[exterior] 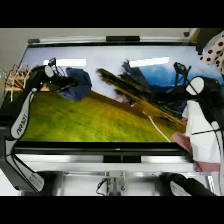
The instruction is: Fold the shirts.
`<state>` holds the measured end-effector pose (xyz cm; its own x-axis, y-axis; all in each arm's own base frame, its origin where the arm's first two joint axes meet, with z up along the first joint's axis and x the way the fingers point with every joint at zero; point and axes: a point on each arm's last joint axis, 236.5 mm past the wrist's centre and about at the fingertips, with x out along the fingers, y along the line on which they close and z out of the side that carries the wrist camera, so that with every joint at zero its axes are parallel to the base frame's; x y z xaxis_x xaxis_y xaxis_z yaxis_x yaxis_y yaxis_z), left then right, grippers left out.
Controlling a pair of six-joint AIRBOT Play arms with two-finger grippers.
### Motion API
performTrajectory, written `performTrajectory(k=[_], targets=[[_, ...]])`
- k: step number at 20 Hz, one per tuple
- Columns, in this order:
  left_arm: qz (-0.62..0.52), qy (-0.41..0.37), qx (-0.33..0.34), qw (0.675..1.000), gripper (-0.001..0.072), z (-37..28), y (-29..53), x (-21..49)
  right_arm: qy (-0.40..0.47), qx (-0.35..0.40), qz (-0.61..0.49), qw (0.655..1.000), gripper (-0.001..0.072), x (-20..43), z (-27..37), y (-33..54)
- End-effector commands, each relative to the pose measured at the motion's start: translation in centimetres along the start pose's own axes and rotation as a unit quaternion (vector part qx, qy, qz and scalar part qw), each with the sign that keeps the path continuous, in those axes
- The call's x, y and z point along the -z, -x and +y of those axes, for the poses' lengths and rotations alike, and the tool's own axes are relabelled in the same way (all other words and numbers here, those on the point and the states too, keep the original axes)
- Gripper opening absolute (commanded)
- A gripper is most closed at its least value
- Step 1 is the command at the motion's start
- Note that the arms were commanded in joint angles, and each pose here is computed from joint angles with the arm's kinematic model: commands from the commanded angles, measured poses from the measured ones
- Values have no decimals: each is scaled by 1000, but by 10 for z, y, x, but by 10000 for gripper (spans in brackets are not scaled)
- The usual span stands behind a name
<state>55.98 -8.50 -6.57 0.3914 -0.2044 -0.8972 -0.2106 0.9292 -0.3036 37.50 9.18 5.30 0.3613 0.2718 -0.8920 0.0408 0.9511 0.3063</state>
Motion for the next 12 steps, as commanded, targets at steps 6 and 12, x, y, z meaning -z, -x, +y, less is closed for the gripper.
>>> performTrajectory(k=[6,12], targets=[[-110,-47,96,988,34,-68,109,-60,-10,-34,-2,999,686,-1,16,0],[-304,-179,212,911,34,-181,408,-16,119,6,74,990,685,51,9,83]])
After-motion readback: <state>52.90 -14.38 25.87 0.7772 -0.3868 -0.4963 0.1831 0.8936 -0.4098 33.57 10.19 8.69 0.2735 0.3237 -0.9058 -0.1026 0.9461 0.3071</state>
